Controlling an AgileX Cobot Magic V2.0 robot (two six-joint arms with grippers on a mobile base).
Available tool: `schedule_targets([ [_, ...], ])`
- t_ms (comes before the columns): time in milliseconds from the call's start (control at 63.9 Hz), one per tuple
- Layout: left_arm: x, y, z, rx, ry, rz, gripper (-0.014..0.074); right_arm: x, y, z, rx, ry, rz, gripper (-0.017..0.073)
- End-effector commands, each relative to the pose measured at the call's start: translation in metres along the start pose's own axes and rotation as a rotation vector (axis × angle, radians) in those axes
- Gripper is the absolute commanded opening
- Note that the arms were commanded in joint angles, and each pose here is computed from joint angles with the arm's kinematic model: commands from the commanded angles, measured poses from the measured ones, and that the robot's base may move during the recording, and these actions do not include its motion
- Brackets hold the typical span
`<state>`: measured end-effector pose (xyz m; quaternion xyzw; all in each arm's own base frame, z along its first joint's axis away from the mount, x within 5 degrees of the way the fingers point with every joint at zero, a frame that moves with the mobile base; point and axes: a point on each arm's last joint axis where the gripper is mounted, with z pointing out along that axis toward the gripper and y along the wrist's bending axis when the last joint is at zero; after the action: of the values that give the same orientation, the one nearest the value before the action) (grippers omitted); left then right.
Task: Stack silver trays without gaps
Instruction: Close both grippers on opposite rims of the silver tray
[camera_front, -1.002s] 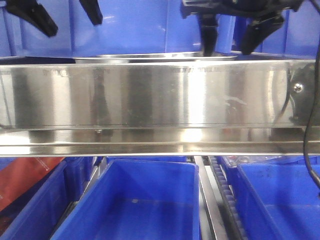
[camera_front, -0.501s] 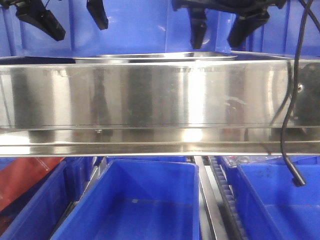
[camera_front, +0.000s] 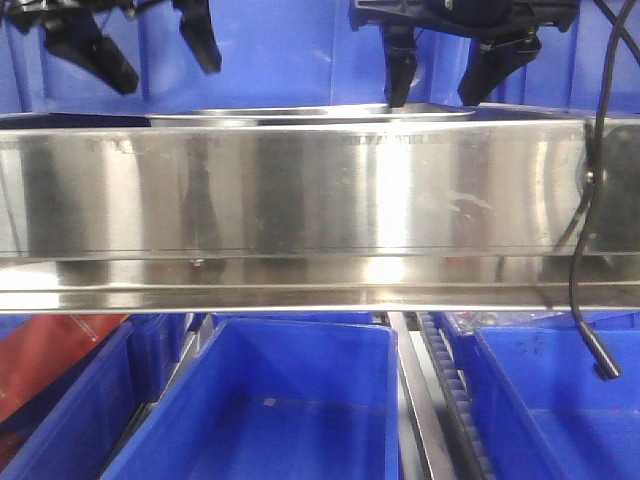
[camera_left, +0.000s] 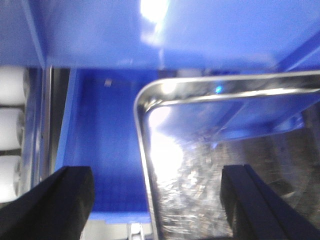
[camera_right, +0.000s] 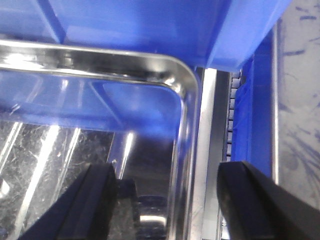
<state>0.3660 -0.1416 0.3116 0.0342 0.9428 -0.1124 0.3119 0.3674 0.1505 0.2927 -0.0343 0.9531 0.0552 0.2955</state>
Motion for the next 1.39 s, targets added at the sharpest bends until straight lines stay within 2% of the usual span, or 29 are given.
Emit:
schedule_targets([
  [0,-0.003,0.0,-0.001,0.007,-0.014,-0.012,0.0421,-0.004,0.0,-0.003,-0.006,-0.027,0.0,0.0349],
  [313,0.006,0.003,0.02,-0.021,0.069,-0.01,0.0421,-0.004,0.0,-0.003,-0.004,-0.024,-0.001,0.0349],
  [704,0.006,0.003,0.021,-0.021,0.07,-0.01,0.0421,-0.002,-0.001,-0.002,0.003,-0.008,-0.001,0.0349],
  [876,0.006,0.003,0.022,-0.022,0.072,-0.01,0.0421,0.003,-0.001,0.011,0.019,0.041,-0.003,0.0349],
  [1236,0.007,0.003,0.025,-0.024,0.08,-0.01,0.0419,0.006,0.0,0.019,0.019,0.07,0.004,0.0275],
  [1377,0.007,0.003,0.025,-0.024,0.08,-0.01,0.0378,0.005,0.0,0.019,0.017,0.065,0.005,0.0275],
])
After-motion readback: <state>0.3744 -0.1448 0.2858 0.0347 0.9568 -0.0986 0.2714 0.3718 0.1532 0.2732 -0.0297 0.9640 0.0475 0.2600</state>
